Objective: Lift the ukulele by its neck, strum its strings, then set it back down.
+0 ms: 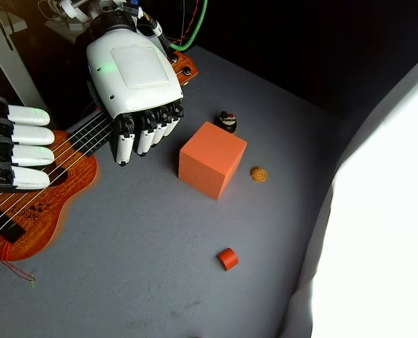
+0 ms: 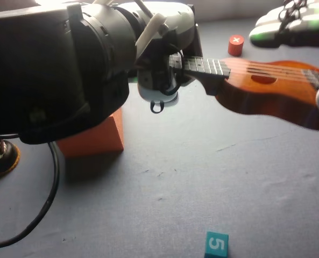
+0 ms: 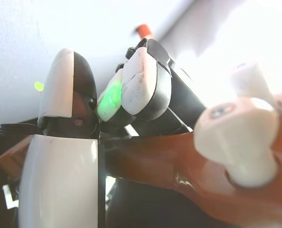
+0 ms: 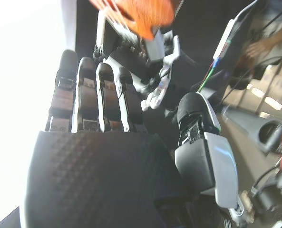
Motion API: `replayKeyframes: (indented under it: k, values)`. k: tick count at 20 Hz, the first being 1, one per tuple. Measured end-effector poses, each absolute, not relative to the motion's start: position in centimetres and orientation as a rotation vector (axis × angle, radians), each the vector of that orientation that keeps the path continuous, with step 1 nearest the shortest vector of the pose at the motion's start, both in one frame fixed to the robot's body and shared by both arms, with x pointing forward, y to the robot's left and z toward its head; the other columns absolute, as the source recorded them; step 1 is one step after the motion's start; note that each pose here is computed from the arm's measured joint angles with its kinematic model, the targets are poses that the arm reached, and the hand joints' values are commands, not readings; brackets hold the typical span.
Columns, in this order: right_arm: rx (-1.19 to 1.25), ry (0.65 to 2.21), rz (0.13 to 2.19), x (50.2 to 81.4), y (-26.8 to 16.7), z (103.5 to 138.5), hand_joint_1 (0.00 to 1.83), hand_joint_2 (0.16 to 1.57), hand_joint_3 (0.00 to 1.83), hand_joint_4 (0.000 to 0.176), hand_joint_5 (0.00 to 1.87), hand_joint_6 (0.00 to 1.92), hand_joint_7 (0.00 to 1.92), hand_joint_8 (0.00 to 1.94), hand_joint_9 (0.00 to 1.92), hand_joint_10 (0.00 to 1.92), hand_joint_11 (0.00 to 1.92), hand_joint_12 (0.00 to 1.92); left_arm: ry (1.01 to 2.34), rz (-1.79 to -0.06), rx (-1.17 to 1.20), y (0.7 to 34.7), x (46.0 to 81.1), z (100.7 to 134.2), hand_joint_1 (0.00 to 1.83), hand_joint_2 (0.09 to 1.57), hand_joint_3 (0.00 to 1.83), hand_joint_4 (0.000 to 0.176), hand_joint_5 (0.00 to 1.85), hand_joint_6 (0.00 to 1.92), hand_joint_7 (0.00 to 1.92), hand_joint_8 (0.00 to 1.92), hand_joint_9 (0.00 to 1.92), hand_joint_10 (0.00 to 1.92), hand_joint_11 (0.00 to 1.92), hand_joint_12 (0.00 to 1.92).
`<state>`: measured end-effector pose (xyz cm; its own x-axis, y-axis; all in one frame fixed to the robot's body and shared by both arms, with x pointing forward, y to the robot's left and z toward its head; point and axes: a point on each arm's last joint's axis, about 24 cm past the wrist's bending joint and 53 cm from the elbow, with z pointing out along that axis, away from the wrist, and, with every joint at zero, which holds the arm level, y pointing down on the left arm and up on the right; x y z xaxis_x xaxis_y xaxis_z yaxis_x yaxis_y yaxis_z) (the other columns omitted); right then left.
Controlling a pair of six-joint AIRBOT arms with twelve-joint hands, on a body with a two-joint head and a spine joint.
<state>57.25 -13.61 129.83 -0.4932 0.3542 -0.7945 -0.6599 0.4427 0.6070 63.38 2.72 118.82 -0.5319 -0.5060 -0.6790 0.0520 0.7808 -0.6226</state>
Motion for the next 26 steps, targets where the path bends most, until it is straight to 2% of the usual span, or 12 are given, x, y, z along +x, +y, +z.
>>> replayKeyframes:
  k: [3,4,5,7,13,15,16,17,18,19,21,26]
  values:
    - [-0.235,1.677,1.177,59.0,-15.2,129.7,0.00,1.30,0.00,0.000,0.17,0.00,0.13,0.00,0.10,0.16,0.00,0.59,2.021,-0.735,-0.358,3.0,63.3,117.8,1.46,1.18,0.00,0.176,1.18,1.92,1.27,1.92,1.41,1.92,1.50,1.92]
    - [-0.194,1.661,1.164,60.0,-16.1,130.0,0.00,1.30,0.00,0.000,0.16,0.00,0.12,0.00,0.08,0.15,0.00,0.52,2.033,-0.730,-0.370,3.2,63.1,116.9,1.44,1.19,0.00,0.176,1.16,1.92,1.27,1.92,1.41,1.92,1.50,1.92]
    - [-0.146,1.633,1.159,60.9,-17.1,130.7,0.00,1.30,0.00,0.000,0.18,0.01,0.14,0.01,0.10,0.16,0.00,0.60,2.045,-0.724,-0.375,3.3,62.9,116.2,1.48,1.18,0.00,0.176,1.18,1.92,1.27,1.92,1.42,1.92,1.51,1.92]
    - [-0.100,1.564,1.135,61.9,-18.6,132.4,0.00,1.30,0.00,0.000,0.18,0.01,0.14,0.01,0.10,0.16,0.00,0.62,2.049,-0.705,-0.359,3.4,62.7,115.2,1.45,1.19,0.00,0.171,1.12,1.92,1.26,1.92,1.42,1.92,1.50,1.92]
    - [-0.069,1.517,1.092,62.6,-19.7,133.2,0.00,1.30,0.00,0.000,0.17,0.00,0.14,0.01,0.09,0.15,0.00,0.62,2.081,-0.732,-0.334,1.7,61.1,112.1,1.48,1.18,0.00,0.176,1.17,1.92,1.25,1.92,1.39,1.92,1.47,1.92]
    - [-0.068,1.520,1.090,62.6,-19.6,133.2,0.00,1.30,0.00,0.000,0.18,0.01,0.14,0.00,0.10,0.16,0.00,0.69,2.086,-0.745,-0.335,0.9,60.7,110.9,1.49,1.17,0.00,0.176,1.17,1.92,1.27,1.92,1.41,1.92,1.49,1.92]
    - [-0.067,1.523,1.092,62.6,-19.6,133.1,0.00,1.30,0.00,0.000,0.16,0.00,0.12,0.00,0.07,0.15,0.00,0.61,2.091,-0.753,-0.341,0.6,60.5,110.4,1.48,1.18,0.00,0.176,1.13,1.92,1.26,1.92,1.40,1.92,1.49,1.92]
    - [-0.075,1.524,1.093,62.4,-19.4,133.0,0.00,1.30,0.00,0.000,0.18,0.01,0.15,0.01,0.09,0.16,0.00,0.64,2.095,-0.765,-0.341,0.0,60.3,109.9,1.46,1.20,0.00,0.071,1.06,1.89,1.24,1.92,1.39,1.92,1.48,1.92]
    - [-0.078,1.524,1.098,62.3,-19.2,133.0,0.00,1.30,0.00,0.000,0.19,0.01,0.15,0.01,0.10,0.16,0.00,0.65,2.092,-0.774,-0.335,-0.5,60.3,109.4,1.47,1.19,0.00,0.044,1.07,1.91,1.24,1.92,1.39,1.92,1.48,1.92]
    - [-0.083,1.522,1.103,62.2,-19.0,133.1,0.00,1.30,0.00,0.000,0.18,0.01,0.15,0.01,0.09,0.16,0.00,0.65,2.090,-0.776,-0.334,-0.6,60.4,109.2,1.49,1.18,0.00,0.040,1.14,1.92,1.25,1.92,1.40,1.92,1.48,1.92]
    - [-0.088,1.518,1.109,62.1,-18.9,133.2,0.00,1.30,0.00,0.000,0.16,0.00,0.13,0.00,0.10,0.16,0.00,0.70,2.088,-0.771,-0.332,-0.7,60.5,108.4,1.47,1.19,0.00,0.043,1.17,1.92,1.26,1.92,1.41,1.92,1.50,1.92]
    - [-0.092,1.516,1.114,61.9,-18.8,133.2,0.00,1.30,0.00,0.000,0.16,0.01,0.13,0.01,0.09,0.16,0.00,0.62,2.109,-0.757,-0.326,-1.0,60.3,106.0,1.49,1.19,0.00,0.065,1.15,1.92,1.23,1.92,1.38,1.92,1.48,1.92]
